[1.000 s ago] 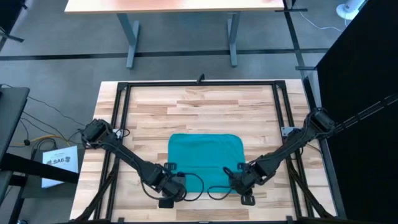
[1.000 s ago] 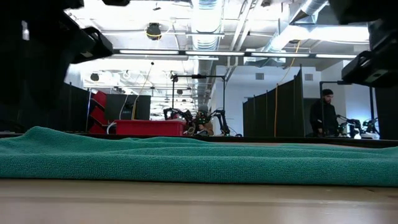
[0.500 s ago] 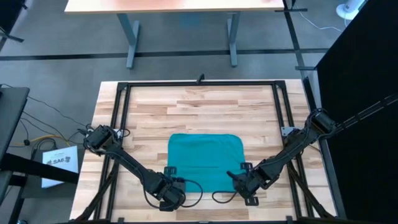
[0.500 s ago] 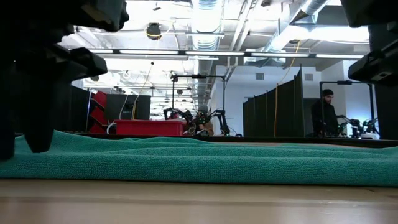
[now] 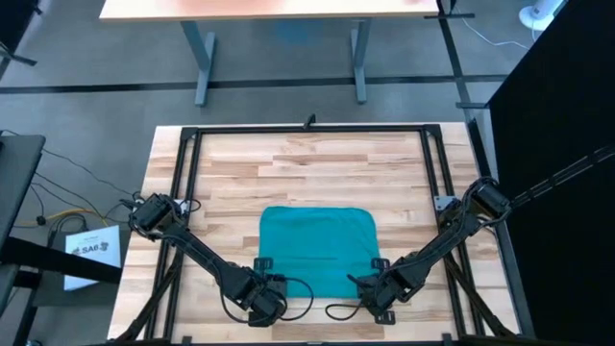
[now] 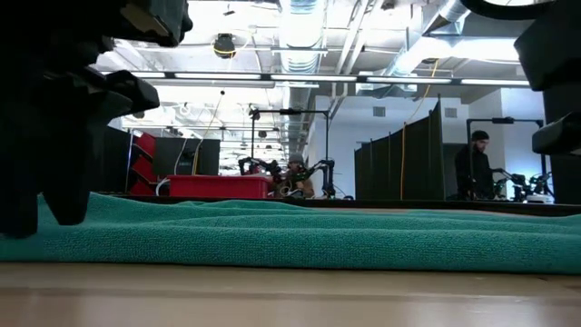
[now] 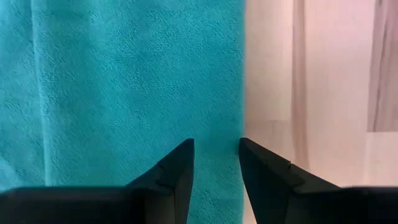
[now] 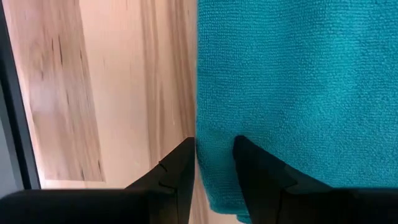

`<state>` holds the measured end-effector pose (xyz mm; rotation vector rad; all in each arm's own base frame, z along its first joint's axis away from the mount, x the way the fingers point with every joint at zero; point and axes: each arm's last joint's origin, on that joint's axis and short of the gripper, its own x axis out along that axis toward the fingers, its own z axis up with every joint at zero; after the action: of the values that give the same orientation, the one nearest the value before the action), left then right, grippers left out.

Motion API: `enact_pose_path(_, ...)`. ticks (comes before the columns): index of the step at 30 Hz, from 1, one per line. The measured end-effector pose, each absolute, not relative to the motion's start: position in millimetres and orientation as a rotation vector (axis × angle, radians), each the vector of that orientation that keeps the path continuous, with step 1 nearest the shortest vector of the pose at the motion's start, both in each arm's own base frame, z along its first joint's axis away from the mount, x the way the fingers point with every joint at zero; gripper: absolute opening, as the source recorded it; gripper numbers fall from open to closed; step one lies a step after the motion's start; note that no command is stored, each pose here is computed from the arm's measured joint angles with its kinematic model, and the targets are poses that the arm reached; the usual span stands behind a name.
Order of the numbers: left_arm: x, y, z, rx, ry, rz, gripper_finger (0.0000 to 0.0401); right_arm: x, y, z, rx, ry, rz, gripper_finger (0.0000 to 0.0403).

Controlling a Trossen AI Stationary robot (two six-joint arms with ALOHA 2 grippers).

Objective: Roll towel
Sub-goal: Roll the blue towel

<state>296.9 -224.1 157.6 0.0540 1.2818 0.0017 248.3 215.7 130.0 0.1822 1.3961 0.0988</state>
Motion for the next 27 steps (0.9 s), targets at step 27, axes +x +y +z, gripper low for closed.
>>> enact_pose_path(27,289,-226,141,0.073,1.267,0.013,0.0009,248,215,128,0.202,1.407,0.092,0.0039)
